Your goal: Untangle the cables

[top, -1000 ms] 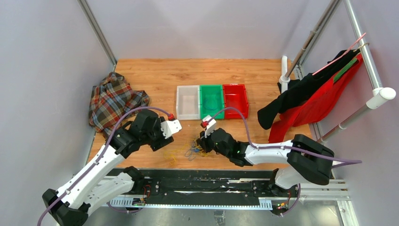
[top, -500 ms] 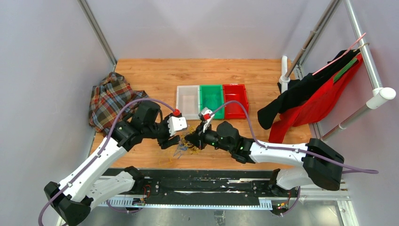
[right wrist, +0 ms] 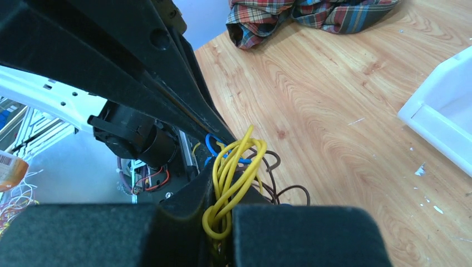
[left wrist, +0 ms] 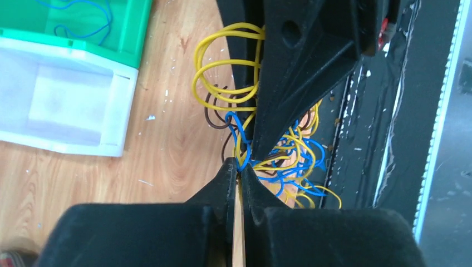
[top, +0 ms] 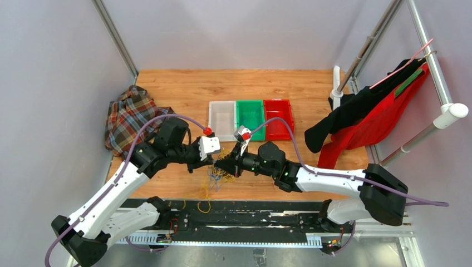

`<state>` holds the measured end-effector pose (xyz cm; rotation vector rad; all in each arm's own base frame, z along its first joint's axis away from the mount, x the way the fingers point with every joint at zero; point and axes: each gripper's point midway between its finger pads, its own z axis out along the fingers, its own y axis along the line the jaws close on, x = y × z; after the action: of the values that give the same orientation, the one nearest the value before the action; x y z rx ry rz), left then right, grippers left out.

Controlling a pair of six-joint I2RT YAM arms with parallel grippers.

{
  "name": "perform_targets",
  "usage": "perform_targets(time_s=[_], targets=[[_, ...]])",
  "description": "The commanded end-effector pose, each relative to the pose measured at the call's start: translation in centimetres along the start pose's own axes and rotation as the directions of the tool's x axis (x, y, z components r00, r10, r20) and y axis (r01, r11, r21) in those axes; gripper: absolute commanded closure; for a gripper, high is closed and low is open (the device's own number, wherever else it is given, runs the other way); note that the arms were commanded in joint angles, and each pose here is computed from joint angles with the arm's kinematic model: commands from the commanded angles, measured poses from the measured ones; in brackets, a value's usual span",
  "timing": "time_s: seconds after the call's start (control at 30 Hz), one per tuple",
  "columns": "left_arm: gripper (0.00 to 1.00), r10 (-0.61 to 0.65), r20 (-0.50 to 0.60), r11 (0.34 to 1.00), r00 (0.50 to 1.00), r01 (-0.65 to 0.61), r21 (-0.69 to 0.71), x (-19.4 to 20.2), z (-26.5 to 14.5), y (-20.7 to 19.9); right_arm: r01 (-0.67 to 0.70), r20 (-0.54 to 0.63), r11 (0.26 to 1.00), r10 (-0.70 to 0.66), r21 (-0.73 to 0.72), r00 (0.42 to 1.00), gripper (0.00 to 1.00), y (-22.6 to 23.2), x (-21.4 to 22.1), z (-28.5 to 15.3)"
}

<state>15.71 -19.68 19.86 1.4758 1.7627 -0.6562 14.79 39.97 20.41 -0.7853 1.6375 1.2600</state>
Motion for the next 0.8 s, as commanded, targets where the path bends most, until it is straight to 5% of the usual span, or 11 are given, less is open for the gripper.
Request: perform_targets(time_s=[0.0,0.23,0.4,0.57,0.77], targets=[[0.99,0.061,0.054,0.997,0.997,-0.057,-0.059,-2.3,-1.3,1.1,0.011,0.062,0.999,-0.013,0.041,0.998,0.97,-0.2,-2.6,-0.4],[1.00,0.084,0.071,0.995,0.994,-0.079,-0.067,-4.2,-2.7,1.3,0.060,0.051,0.960,-0.076,0.272,0.996,0.59,-4.6,-2.2,-1.9],[1.00,0.117,0.074,0.993,0.990,-0.114,-0.038,-6.3,-3.4,1.5,0.074,0.095,0.966,-0.100,0.249,0.990,0.56,-3.7,-4.5,-1.3],[1.00,0.167,0.067,0.986,0.984,-0.166,-0.017,-7.7,-4.1,1.9,0.080,0.152,0.968,-0.118,0.239,0.981,0.61,-2.9,-7.1,-0.9],[0.99,0.267,0.040,0.961,0.963,-0.263,-0.081,-9.7,-5.6,3.6,0.061,0.147,0.933,-0.120,0.355,0.982,0.97,-4.9,-7.0,-2.3]])
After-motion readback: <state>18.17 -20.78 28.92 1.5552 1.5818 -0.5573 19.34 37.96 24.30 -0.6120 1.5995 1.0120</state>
